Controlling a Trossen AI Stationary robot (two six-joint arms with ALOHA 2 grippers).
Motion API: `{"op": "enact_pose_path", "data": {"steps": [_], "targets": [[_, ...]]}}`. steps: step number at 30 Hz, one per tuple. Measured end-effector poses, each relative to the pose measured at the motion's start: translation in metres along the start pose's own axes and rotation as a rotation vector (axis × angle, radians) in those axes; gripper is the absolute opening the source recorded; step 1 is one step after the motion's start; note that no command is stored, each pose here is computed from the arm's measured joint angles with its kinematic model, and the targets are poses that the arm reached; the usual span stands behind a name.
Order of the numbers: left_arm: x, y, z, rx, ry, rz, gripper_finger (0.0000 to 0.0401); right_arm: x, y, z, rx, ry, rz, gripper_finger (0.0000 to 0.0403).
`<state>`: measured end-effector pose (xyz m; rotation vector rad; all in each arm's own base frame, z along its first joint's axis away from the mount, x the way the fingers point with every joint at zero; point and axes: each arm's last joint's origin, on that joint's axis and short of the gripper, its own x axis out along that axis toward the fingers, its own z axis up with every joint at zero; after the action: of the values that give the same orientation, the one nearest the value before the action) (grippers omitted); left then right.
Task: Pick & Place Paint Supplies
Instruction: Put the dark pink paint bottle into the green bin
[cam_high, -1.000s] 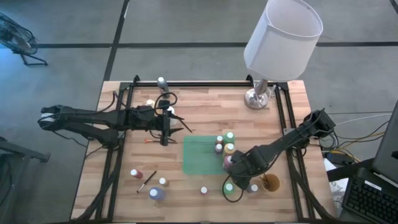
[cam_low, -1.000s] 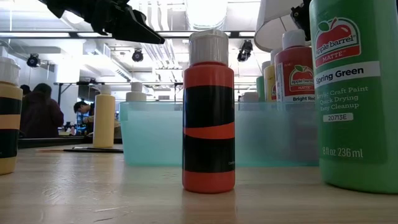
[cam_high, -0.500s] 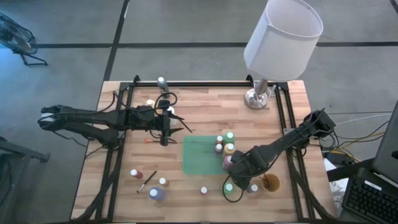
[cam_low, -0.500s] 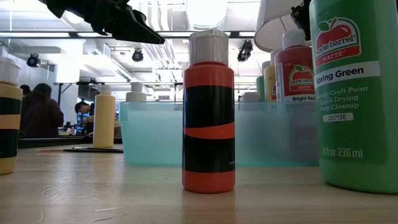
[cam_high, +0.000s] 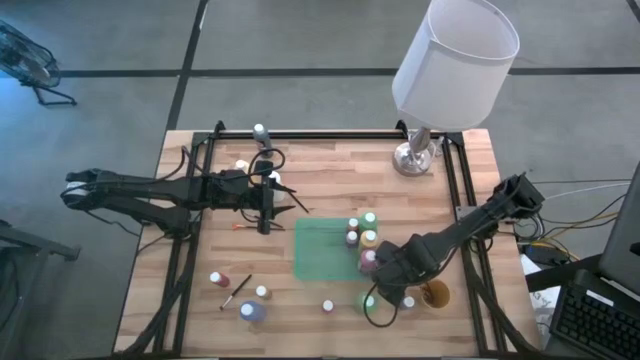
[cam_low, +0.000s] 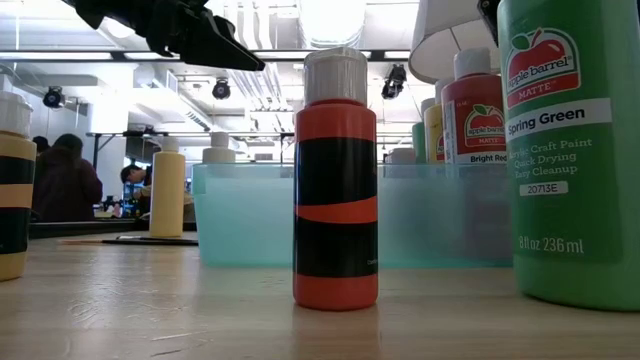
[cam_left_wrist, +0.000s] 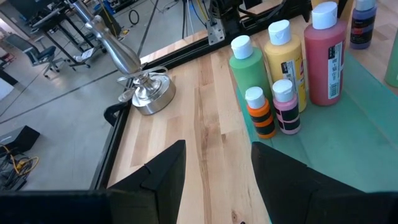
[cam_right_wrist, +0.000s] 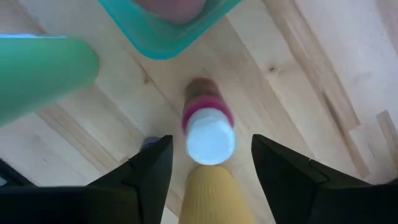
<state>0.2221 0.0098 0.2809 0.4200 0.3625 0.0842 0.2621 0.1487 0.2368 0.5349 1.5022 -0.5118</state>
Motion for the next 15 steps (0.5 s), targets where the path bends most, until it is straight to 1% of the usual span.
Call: {"op": "enact_pose_path", "data": {"steps": [8, 15], "targets": [[0.0000, -0.0001, 0.0000, 0.000, 0.000, 0.000, 0.0188, 0.0085, 0.0058, -0.0035, -0.015, -0.010, -0.012, 0.0199], [0.0000, 0.0000, 0.0000, 0.000, 0.000, 0.000, 0.0188, 0.0104, 0.0057, -0.0029, -0.028, -0.022, -0.027, 0.0204]]}}
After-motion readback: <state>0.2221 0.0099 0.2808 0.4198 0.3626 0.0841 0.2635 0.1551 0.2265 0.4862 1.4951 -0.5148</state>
